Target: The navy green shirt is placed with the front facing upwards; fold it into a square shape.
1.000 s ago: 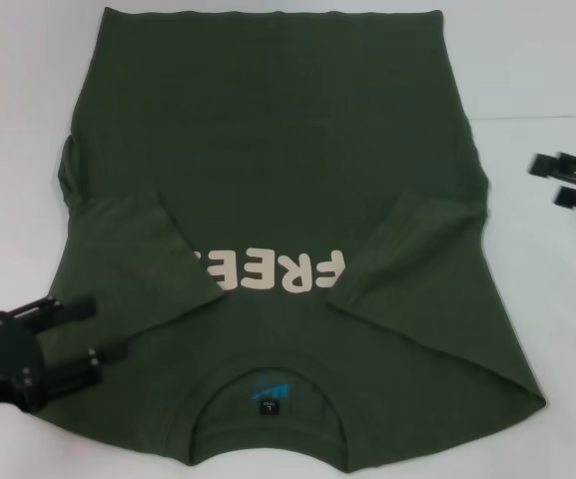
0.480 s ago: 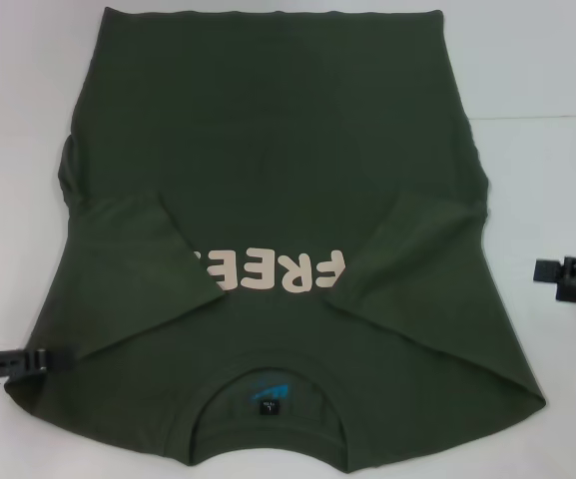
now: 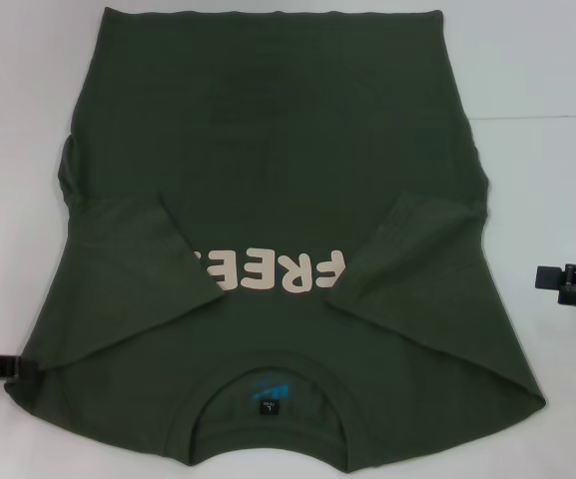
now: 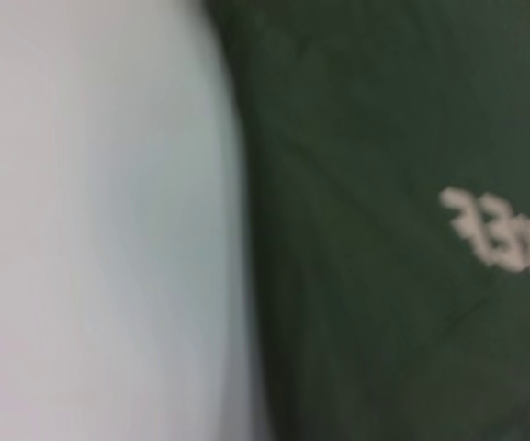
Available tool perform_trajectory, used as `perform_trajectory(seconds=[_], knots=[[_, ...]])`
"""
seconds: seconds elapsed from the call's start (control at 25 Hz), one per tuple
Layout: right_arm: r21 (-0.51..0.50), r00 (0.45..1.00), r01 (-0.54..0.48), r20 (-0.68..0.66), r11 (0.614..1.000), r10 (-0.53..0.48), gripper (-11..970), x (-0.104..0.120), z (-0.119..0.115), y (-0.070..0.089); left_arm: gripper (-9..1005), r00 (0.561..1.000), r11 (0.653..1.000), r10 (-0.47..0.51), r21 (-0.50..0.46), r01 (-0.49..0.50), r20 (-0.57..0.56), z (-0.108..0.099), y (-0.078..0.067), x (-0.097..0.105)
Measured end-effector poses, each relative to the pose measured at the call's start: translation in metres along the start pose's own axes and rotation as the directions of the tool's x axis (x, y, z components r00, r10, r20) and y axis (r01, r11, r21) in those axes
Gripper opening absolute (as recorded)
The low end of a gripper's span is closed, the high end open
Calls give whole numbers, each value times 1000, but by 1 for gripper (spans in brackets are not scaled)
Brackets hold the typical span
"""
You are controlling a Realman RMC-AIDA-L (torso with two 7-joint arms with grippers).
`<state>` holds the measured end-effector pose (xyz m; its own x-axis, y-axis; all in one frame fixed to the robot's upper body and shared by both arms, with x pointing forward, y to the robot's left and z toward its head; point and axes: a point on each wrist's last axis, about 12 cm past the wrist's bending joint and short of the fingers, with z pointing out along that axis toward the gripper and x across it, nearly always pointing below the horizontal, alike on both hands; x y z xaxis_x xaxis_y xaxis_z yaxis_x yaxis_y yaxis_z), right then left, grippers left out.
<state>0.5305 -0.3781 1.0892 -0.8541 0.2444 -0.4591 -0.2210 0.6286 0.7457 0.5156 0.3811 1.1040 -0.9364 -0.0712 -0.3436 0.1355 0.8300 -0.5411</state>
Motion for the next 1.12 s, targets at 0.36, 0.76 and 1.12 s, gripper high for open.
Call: perform_trajectory(seconds=[0.36,0.76,1.12], knots=[[0,1000,2,-5,1000,-2,882,3,2,-1,724,999,997,36,-67,-38,-27,19,-5,-7],[5,1000,7,-1,1000,-7,882,3,2,-1,723,995,994,70,-77,-75,-64,30,-10,-7],[3,1000,12,0,1000,-12,882,0,2,0,383,993,987,102,-116,-107,-54,35,-13,-11]])
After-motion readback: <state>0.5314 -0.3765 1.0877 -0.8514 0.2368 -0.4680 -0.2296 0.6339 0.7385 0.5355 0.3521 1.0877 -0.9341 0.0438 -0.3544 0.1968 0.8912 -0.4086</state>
